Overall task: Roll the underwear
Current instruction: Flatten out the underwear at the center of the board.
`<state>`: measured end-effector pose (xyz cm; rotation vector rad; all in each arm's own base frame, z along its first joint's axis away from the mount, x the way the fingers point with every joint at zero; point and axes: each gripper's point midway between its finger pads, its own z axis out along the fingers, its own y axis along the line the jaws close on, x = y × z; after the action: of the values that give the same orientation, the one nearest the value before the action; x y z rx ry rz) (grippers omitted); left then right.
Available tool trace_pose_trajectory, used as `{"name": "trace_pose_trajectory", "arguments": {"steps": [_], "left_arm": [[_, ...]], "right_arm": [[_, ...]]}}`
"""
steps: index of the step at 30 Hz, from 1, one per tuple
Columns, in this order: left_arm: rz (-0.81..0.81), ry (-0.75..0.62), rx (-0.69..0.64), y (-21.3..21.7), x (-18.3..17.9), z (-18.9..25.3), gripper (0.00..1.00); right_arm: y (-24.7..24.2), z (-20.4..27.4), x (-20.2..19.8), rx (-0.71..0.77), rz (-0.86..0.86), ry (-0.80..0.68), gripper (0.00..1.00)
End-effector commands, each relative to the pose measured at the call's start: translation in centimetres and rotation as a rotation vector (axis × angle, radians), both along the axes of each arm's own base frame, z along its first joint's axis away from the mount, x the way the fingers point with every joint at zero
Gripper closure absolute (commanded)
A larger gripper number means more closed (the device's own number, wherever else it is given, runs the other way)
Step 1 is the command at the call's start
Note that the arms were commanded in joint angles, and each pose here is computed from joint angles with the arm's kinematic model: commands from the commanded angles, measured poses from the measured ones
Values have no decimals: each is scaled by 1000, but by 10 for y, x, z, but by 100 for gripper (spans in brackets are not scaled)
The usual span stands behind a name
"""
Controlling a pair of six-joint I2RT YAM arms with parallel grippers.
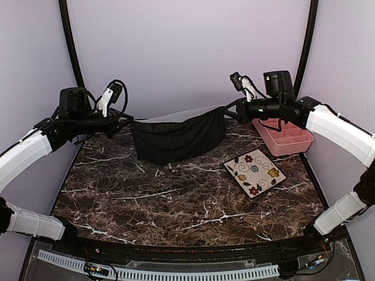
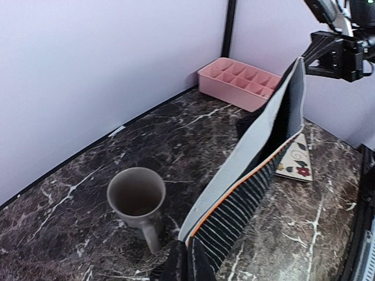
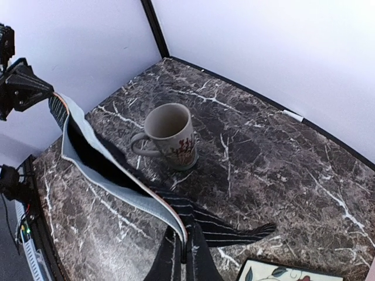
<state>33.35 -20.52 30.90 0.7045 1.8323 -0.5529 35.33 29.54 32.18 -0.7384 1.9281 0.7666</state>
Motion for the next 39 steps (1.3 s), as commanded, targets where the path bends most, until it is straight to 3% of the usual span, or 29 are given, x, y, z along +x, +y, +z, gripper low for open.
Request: {"name": "trace_pose_trajectory", "arguments": {"steps": [1, 4, 5, 7, 8, 10, 12, 15, 17, 22, 27, 32, 39], "left_arm": [[-321, 20, -81, -23, -70, 16, 100], [-508, 199, -60, -41, -119, -28, 99], [-572, 267, 5, -51, -142, -53, 91], [-635, 413, 117, -53, -174, -100, 56], [-664, 478, 154, -53, -186, -114, 44], [-664, 540, 224, -45, -195, -129, 35], [-651, 492, 238, -44, -190, -125, 32], [-589, 383, 279, -45, -167, -117, 31], [-556, 353, 301, -51, -149, -119, 31], [-418, 397, 397, -64, -95, -161, 43], [-326, 412, 428, -81, -52, -188, 46], [-288, 544, 495, -80, -47, -241, 50], [-244, 770, 622, -48, -89, -290, 55]], "right_arm": [[-3, 4, -59, 96, 144, 4, 100], [-14, -54, -100, 59, 175, 138, 100], [-19, -77, -114, 31, 184, 190, 100], [-33, -119, -136, -27, 170, 301, 71], [-40, -131, -141, -52, 150, 330, 57], [-49, -138, -142, -82, 116, 338, 37], [-50, -134, -135, -80, 94, 312, 30], [-41, -137, -121, -95, 94, 317, 33], [-32, -152, -113, -127, 112, 379, 41], [-12, -180, -94, -133, 98, 487, 57], [4, -206, -85, -180, 99, 547, 61], [11, -228, -80, -227, 85, 596, 62], [9, -239, -75, -271, 61, 626, 63]]}}
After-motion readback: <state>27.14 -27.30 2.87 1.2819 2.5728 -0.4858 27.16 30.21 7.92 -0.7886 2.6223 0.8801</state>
